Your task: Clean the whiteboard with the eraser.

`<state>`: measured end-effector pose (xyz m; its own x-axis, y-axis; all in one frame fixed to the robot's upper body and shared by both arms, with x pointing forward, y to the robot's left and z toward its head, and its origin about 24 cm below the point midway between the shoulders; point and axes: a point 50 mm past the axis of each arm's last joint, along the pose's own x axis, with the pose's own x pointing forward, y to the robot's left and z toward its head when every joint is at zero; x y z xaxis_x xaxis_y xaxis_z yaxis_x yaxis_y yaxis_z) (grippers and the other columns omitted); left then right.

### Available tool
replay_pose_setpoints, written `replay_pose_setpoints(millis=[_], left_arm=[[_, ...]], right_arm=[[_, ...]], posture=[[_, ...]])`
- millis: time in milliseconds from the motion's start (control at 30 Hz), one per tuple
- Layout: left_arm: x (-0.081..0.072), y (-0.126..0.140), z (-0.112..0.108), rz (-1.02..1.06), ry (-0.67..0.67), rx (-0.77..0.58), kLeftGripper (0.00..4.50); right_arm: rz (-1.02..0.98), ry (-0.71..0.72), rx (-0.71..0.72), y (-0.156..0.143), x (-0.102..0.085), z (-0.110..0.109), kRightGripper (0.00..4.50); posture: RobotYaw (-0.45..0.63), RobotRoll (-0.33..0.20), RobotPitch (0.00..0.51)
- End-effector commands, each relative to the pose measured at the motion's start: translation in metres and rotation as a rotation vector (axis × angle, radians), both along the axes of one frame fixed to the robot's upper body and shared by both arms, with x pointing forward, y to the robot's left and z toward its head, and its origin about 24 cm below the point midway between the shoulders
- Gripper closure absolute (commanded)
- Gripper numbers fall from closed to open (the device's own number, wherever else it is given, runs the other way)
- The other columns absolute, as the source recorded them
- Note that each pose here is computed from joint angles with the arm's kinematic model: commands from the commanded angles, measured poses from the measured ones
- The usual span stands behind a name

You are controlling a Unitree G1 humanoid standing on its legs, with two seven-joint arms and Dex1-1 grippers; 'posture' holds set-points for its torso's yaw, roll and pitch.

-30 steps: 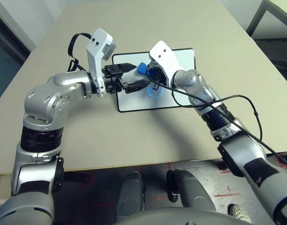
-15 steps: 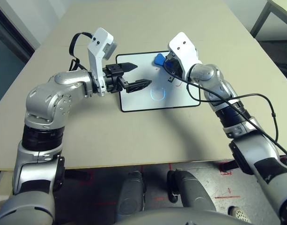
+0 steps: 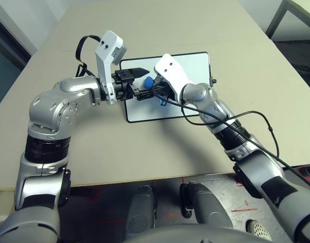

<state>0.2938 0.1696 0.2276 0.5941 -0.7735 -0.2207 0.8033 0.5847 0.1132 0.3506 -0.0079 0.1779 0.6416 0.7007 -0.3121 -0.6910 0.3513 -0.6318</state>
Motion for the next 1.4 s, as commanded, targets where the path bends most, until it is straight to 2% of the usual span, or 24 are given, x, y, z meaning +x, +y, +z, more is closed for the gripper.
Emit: replay_pose_setpoints(millis=[33,200,333,700,833,1233,1400], left_arm=[[0.0,0.002,-0.005,0.009,0.01,0.008,0.0],[0.001,0.001,-0.005,0.003,0.009,0.005,0.0],[0.003,0.001,-0.005,0.001,0.005,0.006,0.0],[0.004,0.001,-0.005,-0.005,0.0,0.01,0.0],[0.004,0.001,-0.005,-0.005,0.002,0.013,0.0],[0.005,0.0,-0.005,-0.013,0.003,0.01,0.0],[0.005,-0.001,-0.005,-0.012,0.002,0.009,0.0]], right_arm=[[-0.099,-0.024,0.005,-0.017,0.018,0.008,3.74],[-0.163,-0.075,0.03,-0.026,0.03,0.023,3.74],[-0.181,-0.081,0.03,-0.029,0.032,0.022,3.74],[-0.107,0.016,-0.015,-0.022,0.004,-0.017,3.74],[-0.114,0.03,-0.022,-0.026,0.002,-0.021,3.75],[-0.264,-0.086,0.041,-0.05,0.034,0.021,3.75],[-0.267,-0.082,0.038,-0.051,0.035,0.018,3.75]], posture=[[0.0,0.0,0.144],[-0.01,0.0,0.138],[-0.01,0.0,0.134],[-0.01,0.0,0.133],[-0.01,0.0,0.133],[-0.02,0.0,0.136],[-0.02,0.0,0.136]])
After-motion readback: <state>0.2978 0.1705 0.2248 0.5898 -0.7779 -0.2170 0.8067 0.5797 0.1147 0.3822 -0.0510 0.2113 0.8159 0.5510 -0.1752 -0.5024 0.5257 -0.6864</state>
